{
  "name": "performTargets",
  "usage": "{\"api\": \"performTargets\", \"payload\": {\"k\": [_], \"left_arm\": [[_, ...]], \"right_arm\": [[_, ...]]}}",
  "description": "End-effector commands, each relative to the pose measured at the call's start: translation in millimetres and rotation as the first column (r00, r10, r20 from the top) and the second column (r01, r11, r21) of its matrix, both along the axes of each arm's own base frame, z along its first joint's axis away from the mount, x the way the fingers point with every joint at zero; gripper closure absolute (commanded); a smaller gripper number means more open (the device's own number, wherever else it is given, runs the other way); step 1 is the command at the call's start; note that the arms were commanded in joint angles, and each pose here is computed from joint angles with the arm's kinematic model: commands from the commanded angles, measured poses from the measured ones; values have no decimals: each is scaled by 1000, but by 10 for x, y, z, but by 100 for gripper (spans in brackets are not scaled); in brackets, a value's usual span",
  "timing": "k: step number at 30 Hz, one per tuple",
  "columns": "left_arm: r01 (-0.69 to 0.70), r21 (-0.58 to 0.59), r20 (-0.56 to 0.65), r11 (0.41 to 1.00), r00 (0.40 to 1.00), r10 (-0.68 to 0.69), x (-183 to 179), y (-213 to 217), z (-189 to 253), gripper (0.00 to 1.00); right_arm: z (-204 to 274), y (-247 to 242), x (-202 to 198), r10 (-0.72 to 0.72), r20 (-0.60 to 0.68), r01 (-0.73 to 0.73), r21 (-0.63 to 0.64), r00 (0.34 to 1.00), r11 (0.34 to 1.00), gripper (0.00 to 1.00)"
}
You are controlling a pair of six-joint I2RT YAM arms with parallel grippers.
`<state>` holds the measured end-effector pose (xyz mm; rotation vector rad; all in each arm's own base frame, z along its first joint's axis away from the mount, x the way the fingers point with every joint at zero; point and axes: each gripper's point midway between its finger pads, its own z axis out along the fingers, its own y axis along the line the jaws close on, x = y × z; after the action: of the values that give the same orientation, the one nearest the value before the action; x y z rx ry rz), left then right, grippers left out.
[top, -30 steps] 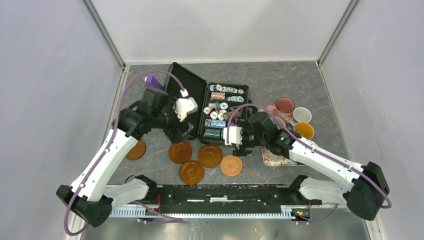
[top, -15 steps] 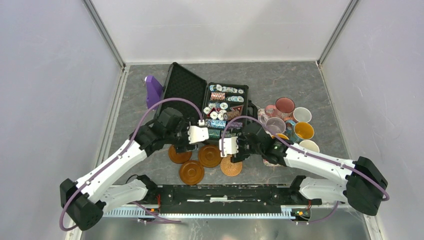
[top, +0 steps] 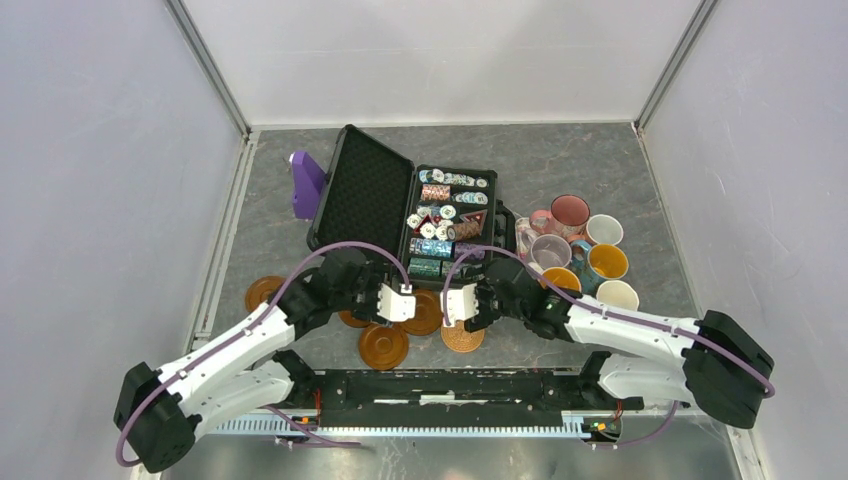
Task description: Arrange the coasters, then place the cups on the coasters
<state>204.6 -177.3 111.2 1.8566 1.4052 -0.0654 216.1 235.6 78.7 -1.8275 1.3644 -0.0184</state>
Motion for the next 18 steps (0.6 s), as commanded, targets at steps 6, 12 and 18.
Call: {"api": "performTargets", "payload": {"k": [6, 12, 18], "left_arm": [[45, 10, 177, 999, 983, -46, 302, -139, -1, 23], [31, 76, 235, 997, 971, -48, 419, -78, -142, 24], [-20, 111, 259, 994, 966, -10, 583, -62, -133, 26]], "right_arm": [[6, 57, 190, -39, 95, 38, 13, 995, 999, 14], [-36, 24, 281, -82, 121, 83, -3, 989, 997, 18], [-97, -42, 337, -100, 154, 107, -37, 983, 994, 19]]}}
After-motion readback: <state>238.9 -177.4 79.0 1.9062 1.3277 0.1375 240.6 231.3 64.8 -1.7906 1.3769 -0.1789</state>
